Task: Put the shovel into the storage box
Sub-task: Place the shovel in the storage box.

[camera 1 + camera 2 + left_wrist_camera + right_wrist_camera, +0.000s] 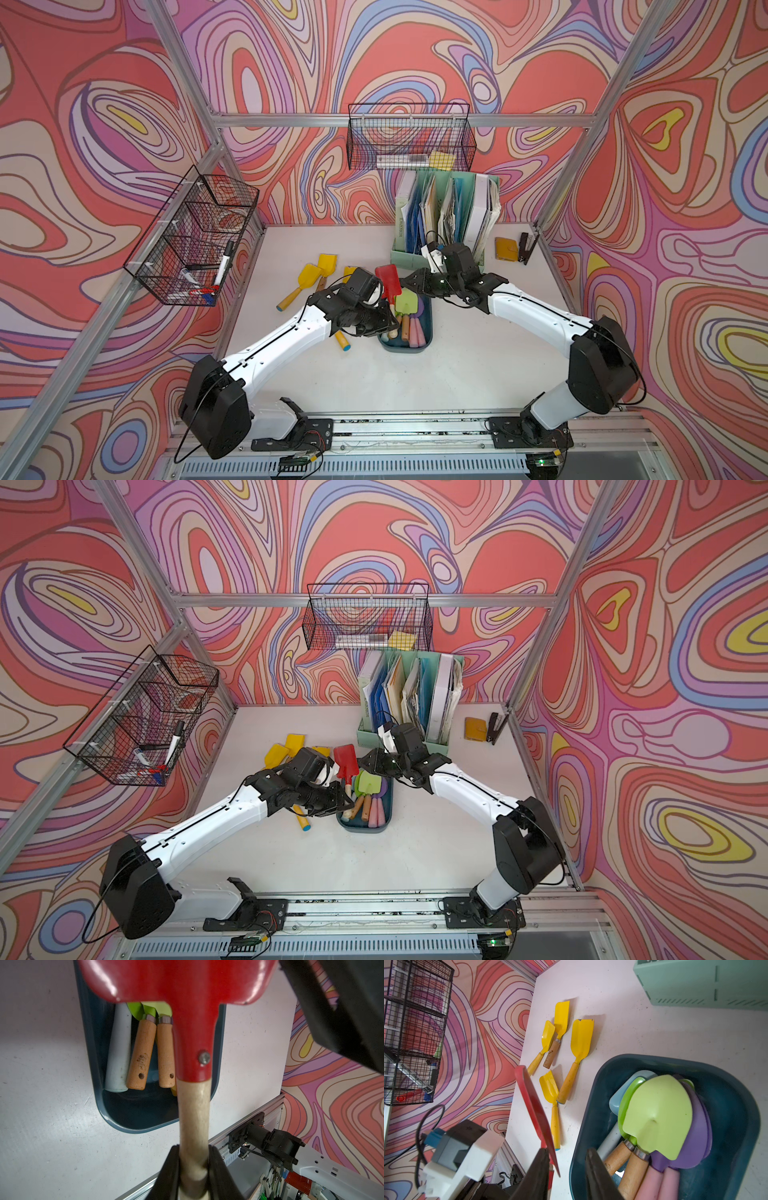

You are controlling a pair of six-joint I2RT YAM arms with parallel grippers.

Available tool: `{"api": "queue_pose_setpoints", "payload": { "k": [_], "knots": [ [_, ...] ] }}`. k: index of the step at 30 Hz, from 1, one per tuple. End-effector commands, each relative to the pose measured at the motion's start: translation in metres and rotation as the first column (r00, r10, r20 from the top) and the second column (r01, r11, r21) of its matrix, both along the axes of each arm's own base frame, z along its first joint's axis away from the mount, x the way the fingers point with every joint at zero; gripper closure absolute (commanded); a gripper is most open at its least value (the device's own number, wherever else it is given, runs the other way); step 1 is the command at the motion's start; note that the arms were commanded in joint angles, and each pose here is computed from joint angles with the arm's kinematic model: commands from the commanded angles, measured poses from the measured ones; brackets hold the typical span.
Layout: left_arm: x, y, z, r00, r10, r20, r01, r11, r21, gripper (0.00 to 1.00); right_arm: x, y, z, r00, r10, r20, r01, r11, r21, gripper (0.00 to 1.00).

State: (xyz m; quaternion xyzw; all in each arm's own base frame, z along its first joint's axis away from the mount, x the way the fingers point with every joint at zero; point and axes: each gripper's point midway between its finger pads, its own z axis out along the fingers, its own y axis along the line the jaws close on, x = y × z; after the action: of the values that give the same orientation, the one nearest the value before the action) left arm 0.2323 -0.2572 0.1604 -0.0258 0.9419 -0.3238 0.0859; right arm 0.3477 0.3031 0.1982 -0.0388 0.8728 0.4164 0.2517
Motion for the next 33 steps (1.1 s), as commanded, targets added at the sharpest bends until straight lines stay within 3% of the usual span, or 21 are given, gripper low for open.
{"api": "queue_pose_setpoints", "payload": {
  "k": [1,22,33],
  "knots": [
    [-0.003,-0.001,-0.003,1.000,-0.021,-0.007,0.021,1.000,0.013,0.89,0.000,0.004,0.021,0.998,0.019,0.059,-0.021,0.999,0.027,0.69],
    [-0.003,-0.015,0.006,0.999,-0.051,0.003,0.051,0.999,-0.013,0.89,0.004,0.018,-0.004,0.999,0.048,0.002,-0.048,0.999,0.015,0.70],
    [-0.004,-0.018,0.007,0.998,-0.055,0.005,0.055,0.998,-0.018,0.89,0.005,0.019,-0.011,0.999,0.037,-0.013,-0.037,0.999,0.005,0.96]
  ]
}}
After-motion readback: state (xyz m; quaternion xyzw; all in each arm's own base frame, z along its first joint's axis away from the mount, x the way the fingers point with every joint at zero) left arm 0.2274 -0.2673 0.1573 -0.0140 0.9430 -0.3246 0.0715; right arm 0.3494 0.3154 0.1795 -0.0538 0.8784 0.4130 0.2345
